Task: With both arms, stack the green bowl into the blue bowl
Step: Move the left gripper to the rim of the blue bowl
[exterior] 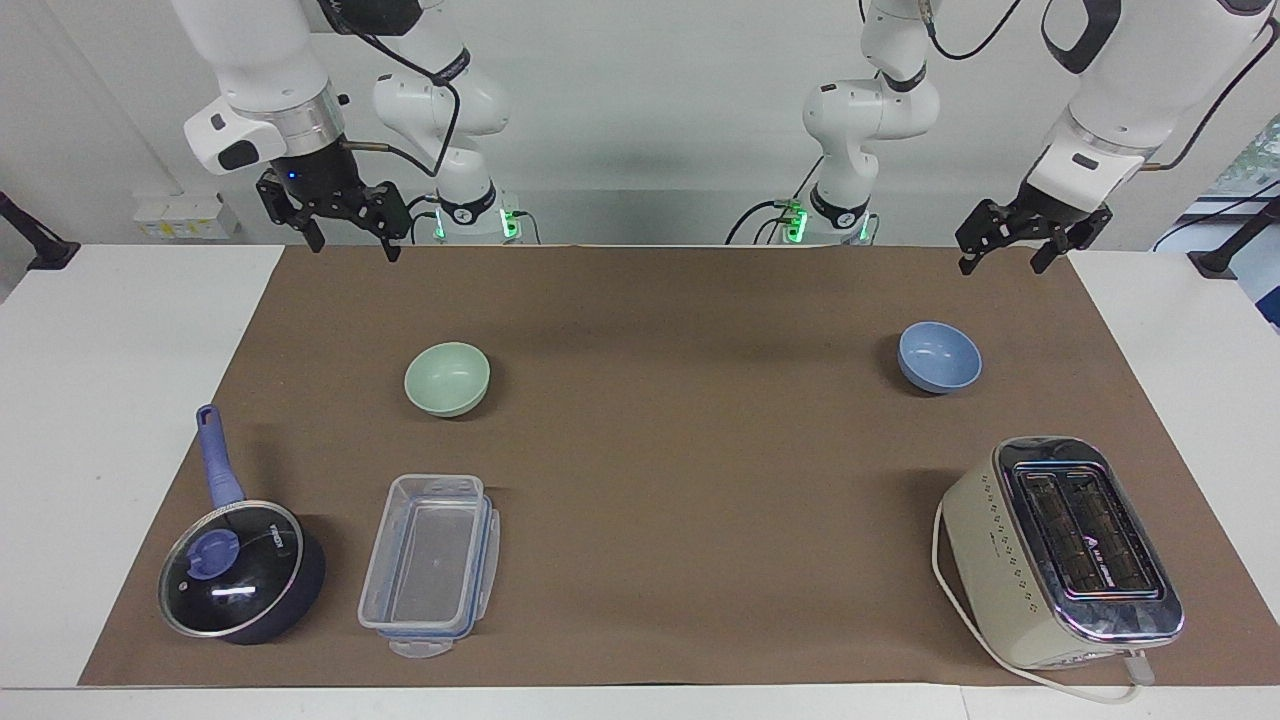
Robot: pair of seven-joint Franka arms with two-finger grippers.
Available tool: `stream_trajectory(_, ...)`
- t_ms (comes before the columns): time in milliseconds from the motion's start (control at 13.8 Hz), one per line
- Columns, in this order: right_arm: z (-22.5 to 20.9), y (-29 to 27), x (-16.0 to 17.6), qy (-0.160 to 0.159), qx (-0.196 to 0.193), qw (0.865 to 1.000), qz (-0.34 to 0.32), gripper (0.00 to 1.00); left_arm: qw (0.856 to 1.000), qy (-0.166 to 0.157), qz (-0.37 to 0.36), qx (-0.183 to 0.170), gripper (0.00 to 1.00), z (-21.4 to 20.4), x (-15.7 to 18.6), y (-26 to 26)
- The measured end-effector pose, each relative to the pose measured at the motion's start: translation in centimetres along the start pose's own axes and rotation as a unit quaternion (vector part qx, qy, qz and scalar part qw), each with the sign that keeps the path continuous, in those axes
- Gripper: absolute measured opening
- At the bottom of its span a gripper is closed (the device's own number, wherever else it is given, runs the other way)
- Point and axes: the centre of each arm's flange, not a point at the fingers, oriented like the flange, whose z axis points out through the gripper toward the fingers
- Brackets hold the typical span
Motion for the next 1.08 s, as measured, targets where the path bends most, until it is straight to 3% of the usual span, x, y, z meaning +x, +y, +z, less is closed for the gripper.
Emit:
stream_trajectory(505, 0.0, 0.0, 0.0, 0.000, 0.000, 1.000, 0.000, 1.00, 0.999, -0.016, 0.028, -0.001, 1.00, 3.5, 0.5, -2.4)
stream_trajectory(1083, 0.0, 0.0, 0.0, 0.000, 0.000, 1.000, 0.000, 1.00, 0.998, -0.013, 0.058, -0.005, 1.00, 9.7, 0.8, -8.2)
